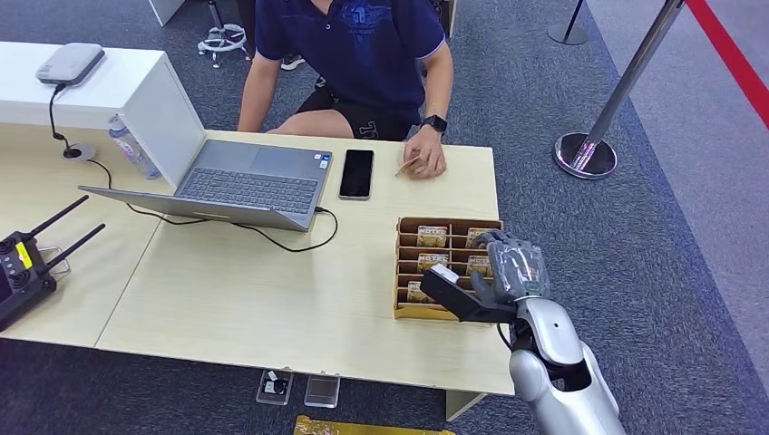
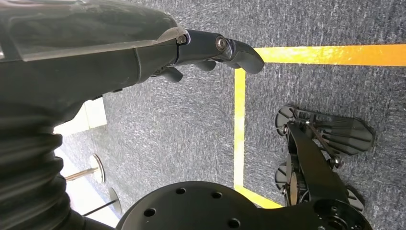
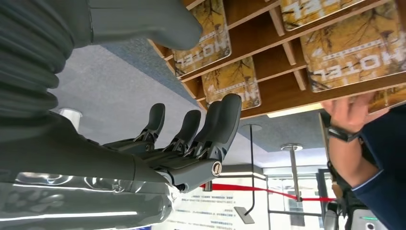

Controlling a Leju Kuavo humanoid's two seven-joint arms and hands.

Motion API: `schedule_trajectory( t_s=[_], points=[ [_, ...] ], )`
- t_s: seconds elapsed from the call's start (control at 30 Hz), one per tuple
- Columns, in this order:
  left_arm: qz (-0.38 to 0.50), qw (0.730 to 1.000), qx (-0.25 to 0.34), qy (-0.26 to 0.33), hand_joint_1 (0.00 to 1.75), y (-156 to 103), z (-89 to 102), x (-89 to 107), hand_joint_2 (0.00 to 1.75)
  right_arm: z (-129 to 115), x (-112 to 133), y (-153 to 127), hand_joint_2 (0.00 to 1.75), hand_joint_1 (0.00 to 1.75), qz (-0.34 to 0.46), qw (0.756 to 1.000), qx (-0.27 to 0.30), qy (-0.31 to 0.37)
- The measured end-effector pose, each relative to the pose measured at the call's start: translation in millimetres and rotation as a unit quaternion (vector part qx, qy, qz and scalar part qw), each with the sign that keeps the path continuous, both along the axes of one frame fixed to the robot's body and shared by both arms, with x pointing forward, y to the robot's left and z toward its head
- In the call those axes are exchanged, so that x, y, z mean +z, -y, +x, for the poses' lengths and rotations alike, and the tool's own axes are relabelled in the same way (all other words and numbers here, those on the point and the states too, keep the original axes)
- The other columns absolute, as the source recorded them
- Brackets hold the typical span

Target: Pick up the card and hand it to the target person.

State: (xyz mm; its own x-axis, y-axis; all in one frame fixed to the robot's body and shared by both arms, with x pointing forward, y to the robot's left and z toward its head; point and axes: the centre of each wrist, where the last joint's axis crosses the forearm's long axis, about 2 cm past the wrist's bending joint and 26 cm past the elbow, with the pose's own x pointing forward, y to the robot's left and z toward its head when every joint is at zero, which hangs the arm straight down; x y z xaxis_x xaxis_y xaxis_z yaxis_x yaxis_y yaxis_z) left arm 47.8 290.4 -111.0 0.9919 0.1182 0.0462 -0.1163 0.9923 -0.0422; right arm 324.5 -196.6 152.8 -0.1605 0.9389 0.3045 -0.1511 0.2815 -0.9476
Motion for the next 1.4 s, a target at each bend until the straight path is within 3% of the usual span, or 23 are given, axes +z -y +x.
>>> schedule_trajectory(
  t_s=[0.5, 1.4],
  points=[
    [0.002, 1.000, 0.001, -0.002, 0.00, -0.2, 0.2, 0.0, 1.75, 6.4, -1.4, -7.7, 1.75, 0.88, -0.007, 1.000, 0.008, -0.009],
    [0.000, 1.000, -0.014, 0.000, 0.00, 0.0, -0.1, 0.0, 1.75, -1.4, -17.6, 17.1, 1.75, 0.84, -0.021, 0.999, -0.038, -0.025]
  ],
)
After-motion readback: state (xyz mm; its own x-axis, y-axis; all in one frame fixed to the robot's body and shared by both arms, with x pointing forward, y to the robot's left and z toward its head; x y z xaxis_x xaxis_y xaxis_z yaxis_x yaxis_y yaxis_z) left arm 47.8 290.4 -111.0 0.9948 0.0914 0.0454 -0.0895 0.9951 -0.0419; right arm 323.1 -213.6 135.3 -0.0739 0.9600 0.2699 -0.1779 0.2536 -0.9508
